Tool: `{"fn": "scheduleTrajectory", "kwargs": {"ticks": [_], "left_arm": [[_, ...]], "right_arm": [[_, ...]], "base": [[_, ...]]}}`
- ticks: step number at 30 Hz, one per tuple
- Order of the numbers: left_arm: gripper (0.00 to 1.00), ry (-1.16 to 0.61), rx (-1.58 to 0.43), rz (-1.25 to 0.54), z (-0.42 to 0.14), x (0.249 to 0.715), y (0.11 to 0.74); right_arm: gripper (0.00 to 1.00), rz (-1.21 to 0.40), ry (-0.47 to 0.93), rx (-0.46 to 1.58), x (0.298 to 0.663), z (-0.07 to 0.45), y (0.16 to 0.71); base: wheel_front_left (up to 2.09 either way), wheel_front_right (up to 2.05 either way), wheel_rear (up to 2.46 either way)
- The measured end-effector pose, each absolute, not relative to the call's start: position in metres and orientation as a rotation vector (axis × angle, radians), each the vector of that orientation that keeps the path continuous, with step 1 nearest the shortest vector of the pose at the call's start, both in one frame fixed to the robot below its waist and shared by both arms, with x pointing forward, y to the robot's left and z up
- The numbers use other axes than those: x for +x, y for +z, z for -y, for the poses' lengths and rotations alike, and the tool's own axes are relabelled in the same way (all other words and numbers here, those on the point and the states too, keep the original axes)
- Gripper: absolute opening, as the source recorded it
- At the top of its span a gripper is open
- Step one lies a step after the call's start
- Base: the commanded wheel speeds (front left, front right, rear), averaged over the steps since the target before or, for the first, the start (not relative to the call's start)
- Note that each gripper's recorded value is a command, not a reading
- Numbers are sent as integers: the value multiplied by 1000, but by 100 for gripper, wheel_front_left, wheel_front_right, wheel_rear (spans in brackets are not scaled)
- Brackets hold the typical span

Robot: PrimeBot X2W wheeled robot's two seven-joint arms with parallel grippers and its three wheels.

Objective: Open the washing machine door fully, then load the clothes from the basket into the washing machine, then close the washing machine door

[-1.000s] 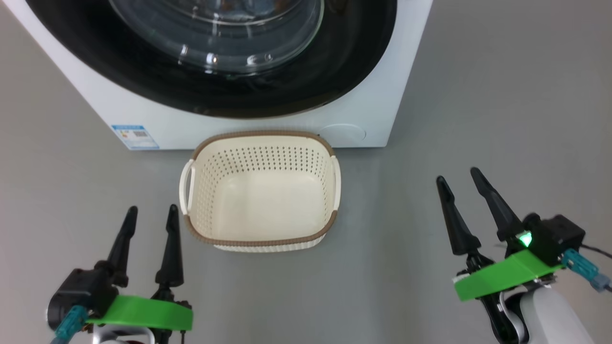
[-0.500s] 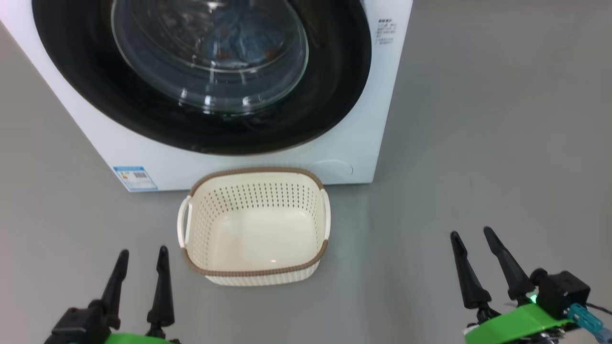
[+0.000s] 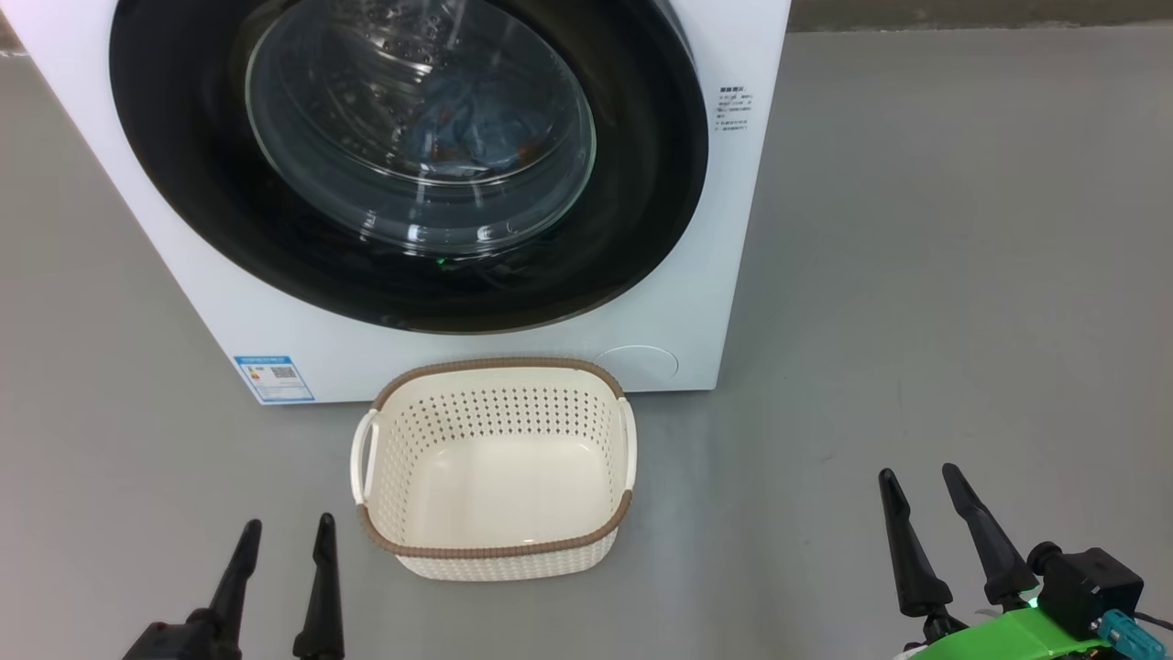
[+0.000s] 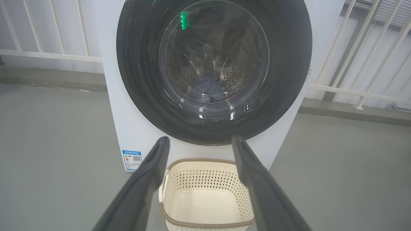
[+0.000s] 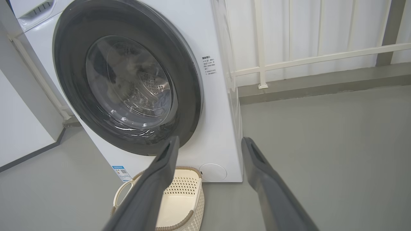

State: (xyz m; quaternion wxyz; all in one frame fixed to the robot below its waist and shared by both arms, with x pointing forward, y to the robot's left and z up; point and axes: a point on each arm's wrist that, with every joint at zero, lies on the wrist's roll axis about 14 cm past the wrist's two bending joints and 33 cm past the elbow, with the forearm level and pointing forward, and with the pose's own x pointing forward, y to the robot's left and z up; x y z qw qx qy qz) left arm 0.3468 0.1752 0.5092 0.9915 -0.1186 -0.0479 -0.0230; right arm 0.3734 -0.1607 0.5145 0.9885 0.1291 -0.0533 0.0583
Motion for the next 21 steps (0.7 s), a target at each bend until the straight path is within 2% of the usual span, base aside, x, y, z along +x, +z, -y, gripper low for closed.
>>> {"fn": "scheduleTrajectory", "kwargs": {"ticks": [21], "left_arm": [[100, -38, -238, 85, -177, 341, 505]], "right_arm": [[100, 110, 123, 263, 374, 156, 515]], "base": [[0, 0, 0]]}}
